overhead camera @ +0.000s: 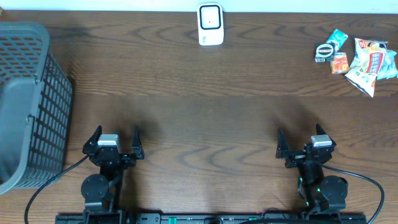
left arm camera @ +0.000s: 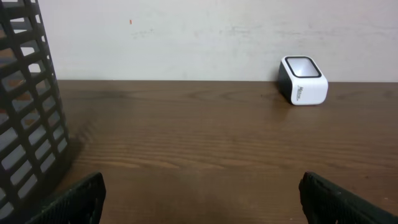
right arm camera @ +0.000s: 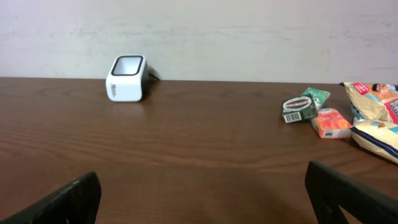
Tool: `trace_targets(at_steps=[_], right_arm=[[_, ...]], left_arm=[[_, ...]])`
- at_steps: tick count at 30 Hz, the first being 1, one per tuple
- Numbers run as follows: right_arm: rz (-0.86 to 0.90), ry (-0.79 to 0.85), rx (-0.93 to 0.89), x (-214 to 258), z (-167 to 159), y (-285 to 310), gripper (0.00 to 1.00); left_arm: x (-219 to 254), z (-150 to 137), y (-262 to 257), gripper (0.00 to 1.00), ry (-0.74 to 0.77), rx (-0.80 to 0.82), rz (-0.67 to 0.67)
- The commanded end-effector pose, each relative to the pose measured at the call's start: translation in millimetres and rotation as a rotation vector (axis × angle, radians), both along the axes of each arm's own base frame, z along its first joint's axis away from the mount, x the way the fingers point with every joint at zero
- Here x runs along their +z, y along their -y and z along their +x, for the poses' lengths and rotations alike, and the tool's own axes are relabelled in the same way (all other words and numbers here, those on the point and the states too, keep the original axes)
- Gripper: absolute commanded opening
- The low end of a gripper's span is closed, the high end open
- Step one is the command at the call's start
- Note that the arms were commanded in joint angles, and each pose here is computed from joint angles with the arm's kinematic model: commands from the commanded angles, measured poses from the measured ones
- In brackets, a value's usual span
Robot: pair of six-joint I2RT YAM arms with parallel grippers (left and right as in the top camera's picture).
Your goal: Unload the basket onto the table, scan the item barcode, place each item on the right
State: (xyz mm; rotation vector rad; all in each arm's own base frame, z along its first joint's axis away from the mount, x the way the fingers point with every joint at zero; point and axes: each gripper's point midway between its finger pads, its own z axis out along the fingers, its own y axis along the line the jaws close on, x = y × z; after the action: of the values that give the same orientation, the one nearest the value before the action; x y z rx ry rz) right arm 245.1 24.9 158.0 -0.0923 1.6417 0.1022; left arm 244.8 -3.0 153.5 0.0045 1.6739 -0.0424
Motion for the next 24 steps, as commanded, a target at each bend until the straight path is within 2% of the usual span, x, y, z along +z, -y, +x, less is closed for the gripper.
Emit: trace_targets(at_steps=[1, 24], right_arm=[[-0.014, 0.004, 0.004, -0.1, -0.3, -1.1, 0.99], [-0.014, 0.004, 0.004, 0.0, -0.3, -1.1, 0.99]], left_arm=[[-16.6, -1.1, 0.0, 0.98, -0.051, 0.003, -0.016], [-14.6, -0.8, 0.0, 0.98, -0.042, 0.001, 0.002]])
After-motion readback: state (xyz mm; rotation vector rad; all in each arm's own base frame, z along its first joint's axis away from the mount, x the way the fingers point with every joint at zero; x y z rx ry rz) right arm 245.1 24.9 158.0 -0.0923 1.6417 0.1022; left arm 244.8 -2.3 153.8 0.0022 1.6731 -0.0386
